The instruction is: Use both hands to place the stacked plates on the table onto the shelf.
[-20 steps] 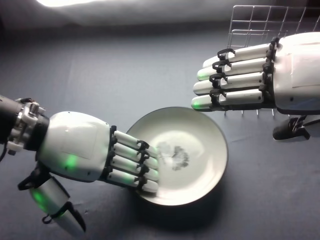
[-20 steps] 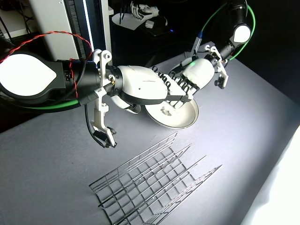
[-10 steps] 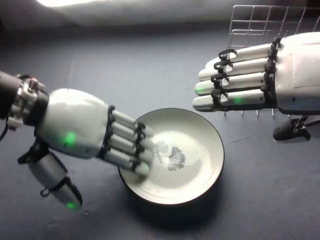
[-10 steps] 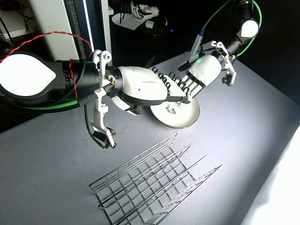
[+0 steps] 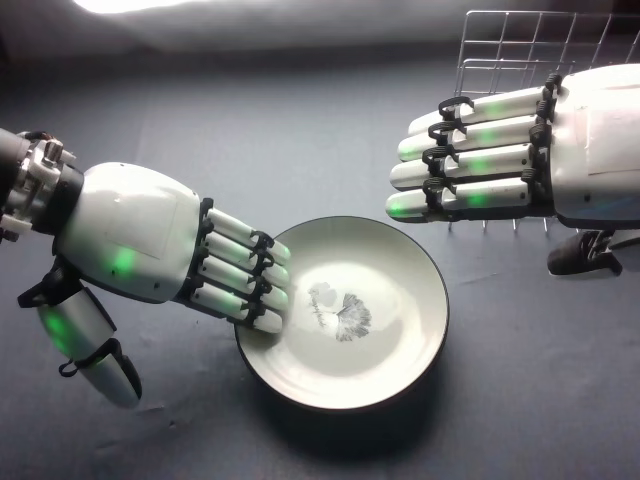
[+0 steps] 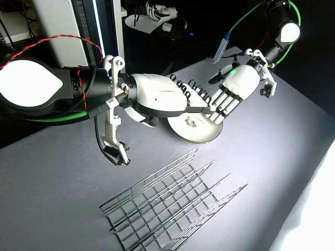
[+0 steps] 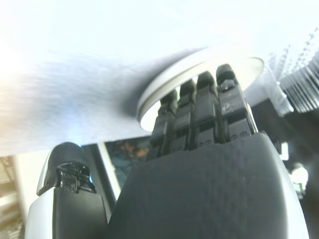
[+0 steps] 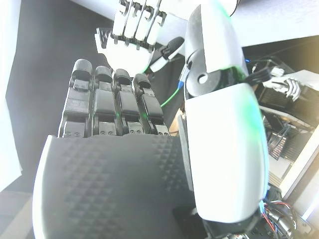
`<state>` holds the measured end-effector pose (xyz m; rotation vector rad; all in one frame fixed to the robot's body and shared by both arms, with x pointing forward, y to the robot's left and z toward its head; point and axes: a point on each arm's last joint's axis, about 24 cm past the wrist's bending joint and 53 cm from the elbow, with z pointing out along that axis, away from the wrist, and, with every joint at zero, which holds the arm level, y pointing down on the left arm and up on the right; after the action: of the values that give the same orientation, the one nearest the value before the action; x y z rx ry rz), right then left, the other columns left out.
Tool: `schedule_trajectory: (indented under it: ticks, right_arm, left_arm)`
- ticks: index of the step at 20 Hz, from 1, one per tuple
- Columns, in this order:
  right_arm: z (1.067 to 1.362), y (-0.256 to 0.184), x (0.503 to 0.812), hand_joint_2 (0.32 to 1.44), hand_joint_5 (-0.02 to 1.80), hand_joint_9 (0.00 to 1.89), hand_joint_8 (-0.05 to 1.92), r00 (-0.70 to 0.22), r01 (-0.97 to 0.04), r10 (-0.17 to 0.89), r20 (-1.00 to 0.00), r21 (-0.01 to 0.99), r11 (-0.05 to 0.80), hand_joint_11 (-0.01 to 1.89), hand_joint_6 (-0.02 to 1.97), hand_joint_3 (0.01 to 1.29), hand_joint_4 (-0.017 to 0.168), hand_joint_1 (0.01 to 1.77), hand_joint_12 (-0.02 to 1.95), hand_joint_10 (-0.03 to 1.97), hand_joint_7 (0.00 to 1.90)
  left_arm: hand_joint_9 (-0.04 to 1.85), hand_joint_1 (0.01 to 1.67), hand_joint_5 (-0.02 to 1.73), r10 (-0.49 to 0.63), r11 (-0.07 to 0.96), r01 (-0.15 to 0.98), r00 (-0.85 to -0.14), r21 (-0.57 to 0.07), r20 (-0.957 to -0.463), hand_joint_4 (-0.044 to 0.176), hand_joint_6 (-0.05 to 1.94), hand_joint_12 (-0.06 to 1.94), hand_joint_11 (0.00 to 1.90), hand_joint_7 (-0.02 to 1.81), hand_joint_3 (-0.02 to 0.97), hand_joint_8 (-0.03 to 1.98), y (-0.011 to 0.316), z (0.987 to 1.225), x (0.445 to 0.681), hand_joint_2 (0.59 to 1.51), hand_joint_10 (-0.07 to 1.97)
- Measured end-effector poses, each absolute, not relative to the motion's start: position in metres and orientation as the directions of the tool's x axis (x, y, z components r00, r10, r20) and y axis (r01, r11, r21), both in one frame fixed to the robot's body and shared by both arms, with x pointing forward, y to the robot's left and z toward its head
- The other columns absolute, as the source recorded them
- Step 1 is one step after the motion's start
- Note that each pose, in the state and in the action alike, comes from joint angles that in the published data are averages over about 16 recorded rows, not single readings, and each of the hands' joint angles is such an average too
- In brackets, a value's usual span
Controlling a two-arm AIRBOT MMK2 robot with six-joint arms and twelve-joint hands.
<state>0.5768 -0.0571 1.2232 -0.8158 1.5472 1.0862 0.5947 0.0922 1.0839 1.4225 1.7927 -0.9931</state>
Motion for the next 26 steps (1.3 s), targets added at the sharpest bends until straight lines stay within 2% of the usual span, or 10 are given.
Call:
schedule_trajectory:
  ticks: [13,26]
  right_arm:
    - [1.219,-0.06,0.574,1.03,0.02,0.01,0.01,-0.243,-0.904,0.02,-0.97,0.234,0.358,0.02,0.03,0.01,0.002,1.16,0.2,0.01,0.01]
    - [1.219,-0.063,0.572,1.01,0.03,0.01,0.01,-0.244,-0.906,0.018,-0.97,0.234,0.353,0.02,0.03,0.02,0.002,1.14,0.16,0.01,0.01]
  left_arm:
    - [0.02,0.02,0.04,0.528,0.1,0.978,-0.207,-0.182,-0.824,-0.007,-0.02,0.01,0.02,0.03,0.017,0.01,0.096,1.068,0.581,1.087,0.01]
    - [0.02,0.02,0.02,0.52,0.069,0.976,-0.21,-0.204,-0.828,-0.009,-0.03,0.01,0.02,0.01,0.018,0.0,0.074,1.057,0.559,1.084,0.01]
